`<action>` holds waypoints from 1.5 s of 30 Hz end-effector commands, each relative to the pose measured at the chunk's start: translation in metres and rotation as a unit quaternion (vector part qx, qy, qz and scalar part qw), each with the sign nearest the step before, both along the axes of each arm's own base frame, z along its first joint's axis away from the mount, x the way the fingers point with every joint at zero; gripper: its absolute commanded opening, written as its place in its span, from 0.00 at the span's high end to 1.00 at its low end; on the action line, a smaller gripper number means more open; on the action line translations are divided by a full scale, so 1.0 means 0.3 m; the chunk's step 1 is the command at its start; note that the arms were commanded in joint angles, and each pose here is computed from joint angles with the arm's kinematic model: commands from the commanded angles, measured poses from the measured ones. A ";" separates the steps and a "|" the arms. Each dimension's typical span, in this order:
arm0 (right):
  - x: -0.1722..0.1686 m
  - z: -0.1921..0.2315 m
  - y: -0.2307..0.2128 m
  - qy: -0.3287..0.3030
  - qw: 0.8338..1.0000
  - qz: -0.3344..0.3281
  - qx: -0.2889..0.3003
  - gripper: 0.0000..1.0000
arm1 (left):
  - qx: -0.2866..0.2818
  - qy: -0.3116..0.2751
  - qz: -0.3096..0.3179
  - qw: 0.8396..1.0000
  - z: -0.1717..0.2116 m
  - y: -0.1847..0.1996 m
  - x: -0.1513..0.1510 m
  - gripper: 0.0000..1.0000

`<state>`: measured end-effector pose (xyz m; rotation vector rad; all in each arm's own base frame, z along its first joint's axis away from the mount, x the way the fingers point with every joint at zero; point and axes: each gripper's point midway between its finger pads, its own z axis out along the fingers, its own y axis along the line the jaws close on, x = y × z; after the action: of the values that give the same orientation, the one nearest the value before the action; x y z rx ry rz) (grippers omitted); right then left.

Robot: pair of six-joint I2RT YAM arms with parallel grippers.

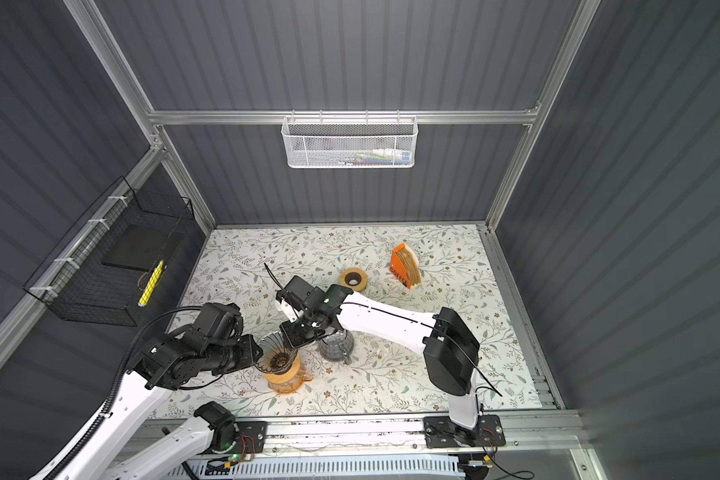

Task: Place the coffee filter in the dripper

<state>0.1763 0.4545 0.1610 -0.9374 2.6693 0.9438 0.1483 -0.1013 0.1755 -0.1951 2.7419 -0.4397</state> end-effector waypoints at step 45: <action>0.025 -0.181 -0.030 -0.002 0.998 -0.016 -0.066 1.00 | 0.020 0.082 -0.014 0.996 -0.171 -0.010 -0.052 1.00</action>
<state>0.1799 0.4521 0.1425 -0.9276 2.7091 0.9077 0.1527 -0.1068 0.1562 -0.2002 2.7624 -0.4463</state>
